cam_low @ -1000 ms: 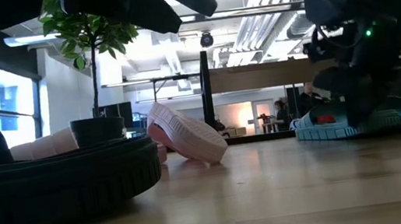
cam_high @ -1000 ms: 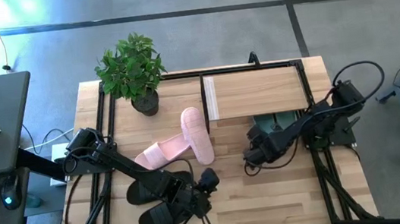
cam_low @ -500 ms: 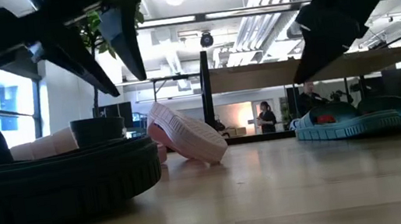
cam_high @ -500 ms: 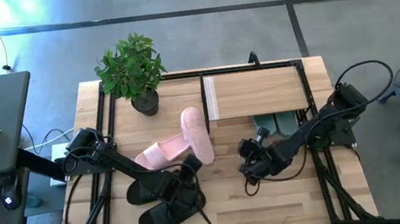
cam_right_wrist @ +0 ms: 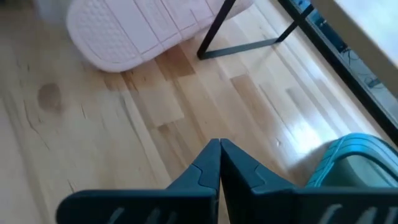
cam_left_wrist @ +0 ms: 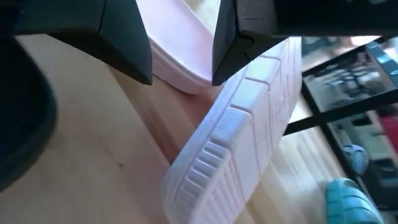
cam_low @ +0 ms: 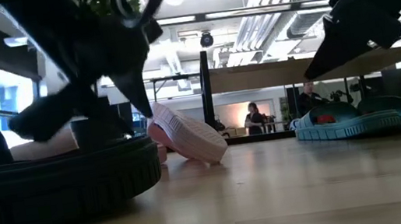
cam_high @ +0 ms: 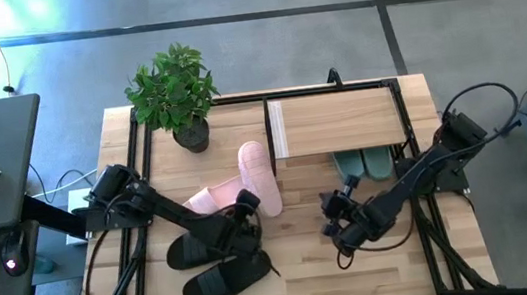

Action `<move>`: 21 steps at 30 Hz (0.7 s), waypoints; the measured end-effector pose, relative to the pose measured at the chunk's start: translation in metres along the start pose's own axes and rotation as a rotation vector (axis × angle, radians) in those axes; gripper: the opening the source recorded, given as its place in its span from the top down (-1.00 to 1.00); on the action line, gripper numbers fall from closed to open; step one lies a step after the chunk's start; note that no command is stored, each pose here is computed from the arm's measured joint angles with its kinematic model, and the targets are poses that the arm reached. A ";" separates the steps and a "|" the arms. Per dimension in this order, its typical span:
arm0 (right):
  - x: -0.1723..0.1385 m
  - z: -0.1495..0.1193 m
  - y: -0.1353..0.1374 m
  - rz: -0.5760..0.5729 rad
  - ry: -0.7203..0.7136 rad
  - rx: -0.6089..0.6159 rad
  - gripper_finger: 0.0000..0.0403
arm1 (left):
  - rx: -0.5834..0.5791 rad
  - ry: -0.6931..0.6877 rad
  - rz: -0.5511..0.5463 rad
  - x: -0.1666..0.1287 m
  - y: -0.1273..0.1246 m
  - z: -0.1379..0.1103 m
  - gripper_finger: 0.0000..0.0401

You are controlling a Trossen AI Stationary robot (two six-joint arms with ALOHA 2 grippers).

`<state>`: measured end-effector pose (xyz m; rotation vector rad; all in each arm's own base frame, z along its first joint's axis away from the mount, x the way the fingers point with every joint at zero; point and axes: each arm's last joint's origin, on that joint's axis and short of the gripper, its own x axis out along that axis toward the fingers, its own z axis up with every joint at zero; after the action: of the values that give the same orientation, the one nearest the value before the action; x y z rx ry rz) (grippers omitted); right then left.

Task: Pick and place slides into the shelf
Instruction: Put the right pink slide under the shelf

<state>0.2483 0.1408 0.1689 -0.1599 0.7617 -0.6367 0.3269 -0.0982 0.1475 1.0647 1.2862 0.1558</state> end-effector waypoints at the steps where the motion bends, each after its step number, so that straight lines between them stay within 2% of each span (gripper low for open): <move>1: 0.000 0.000 0.000 -0.005 -0.008 0.000 1.00 | 0.013 -0.003 0.024 0.003 -0.003 -0.001 0.25; 8: -0.001 0.000 0.000 -0.009 -0.017 -0.002 1.00 | 0.080 -0.053 0.145 0.015 -0.014 -0.001 0.25; 12: -0.001 -0.001 0.000 -0.011 -0.016 -0.005 1.00 | 0.080 -0.058 0.191 0.015 -0.013 0.001 0.25; 21: -0.001 -0.001 0.000 -0.011 -0.016 -0.014 1.00 | 0.128 -0.094 0.201 0.013 -0.012 0.006 0.25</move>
<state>0.2472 0.1418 0.1693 -0.1822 0.7506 -0.6398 0.3311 -0.0999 0.1292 1.2968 1.1153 0.1748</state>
